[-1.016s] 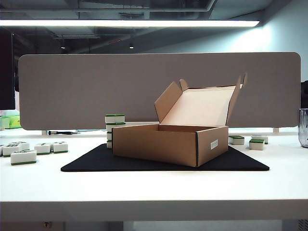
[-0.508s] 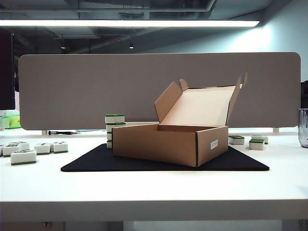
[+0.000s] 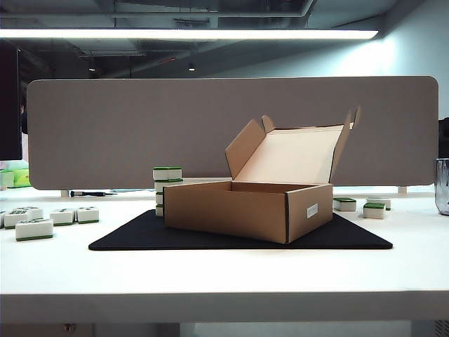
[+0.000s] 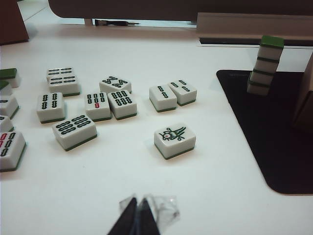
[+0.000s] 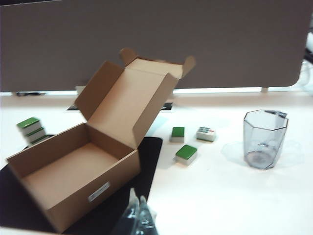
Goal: Pick up four mahjong tiles and put them into the paper box.
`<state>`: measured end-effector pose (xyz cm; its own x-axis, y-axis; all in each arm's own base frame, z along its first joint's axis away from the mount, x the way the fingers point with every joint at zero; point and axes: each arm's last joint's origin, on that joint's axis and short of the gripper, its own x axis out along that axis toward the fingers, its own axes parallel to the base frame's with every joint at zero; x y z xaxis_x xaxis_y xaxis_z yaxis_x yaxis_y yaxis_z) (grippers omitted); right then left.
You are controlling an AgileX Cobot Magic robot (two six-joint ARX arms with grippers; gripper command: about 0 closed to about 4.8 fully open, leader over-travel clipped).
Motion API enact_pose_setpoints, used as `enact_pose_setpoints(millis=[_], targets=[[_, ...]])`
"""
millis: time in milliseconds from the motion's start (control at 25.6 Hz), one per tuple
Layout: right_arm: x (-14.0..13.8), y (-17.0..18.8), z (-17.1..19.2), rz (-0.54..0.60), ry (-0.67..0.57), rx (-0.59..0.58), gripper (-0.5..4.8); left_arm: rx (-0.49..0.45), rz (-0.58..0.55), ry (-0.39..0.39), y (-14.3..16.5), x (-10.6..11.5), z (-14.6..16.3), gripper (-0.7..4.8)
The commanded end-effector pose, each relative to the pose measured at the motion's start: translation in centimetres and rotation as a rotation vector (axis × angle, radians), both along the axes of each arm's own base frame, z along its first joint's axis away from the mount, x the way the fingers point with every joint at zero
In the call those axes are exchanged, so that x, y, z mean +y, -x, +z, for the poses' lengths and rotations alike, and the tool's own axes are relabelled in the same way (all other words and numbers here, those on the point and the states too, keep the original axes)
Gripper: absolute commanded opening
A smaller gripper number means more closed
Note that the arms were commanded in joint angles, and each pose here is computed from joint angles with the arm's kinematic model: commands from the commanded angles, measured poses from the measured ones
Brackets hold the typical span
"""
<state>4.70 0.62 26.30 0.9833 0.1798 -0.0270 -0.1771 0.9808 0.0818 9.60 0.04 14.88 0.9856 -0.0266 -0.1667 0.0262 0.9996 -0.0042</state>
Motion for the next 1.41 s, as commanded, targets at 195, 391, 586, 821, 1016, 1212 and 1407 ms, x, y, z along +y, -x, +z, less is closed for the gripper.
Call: enact_pose_setpoints(millis=[195, 391, 586, 821, 1016, 1212, 1407], targets=[[0.3, 3.3, 2.3, 0.172, -0.009, 0.082, -0.02, 0.013, 0.001, 0.005, 0.0, 0.0, -0.1, -0.05], [0.3, 5.7, 3.9, 0.225, -0.016, 0.097, -0.01, 0.013, 0.001, 0.005, 0.0, 0.0, -0.1, -0.05], [0.4, 8.3, 5.9, 0.31, -0.017, 0.05, -0.01, 0.013, 0.0, 0.005, 0.0, 0.0, -0.1, -0.05], [0.4, 10.2, 6.8, 0.344, -0.018, 0.043, -0.01, 0.012, -0.009, 0.007, 0.0, 0.0, 0.0, -0.05], [0.4, 10.2, 6.5, 0.343, -0.02, 0.066, -0.01, 0.01, -0.065, 0.042, 0.1, -0.2, 0.1, -0.05], [0.4, 10.1, 6.5, 0.343, -0.021, 0.068, -0.01, -0.028, -0.091, 0.059, 0.4, -0.3, 1.7, -0.05], [0.4, 9.9, 6.6, 0.341, -0.021, 0.075, -0.01, -0.069, -0.162, 0.066, 0.9, -0.5, 3.8, -0.06]])
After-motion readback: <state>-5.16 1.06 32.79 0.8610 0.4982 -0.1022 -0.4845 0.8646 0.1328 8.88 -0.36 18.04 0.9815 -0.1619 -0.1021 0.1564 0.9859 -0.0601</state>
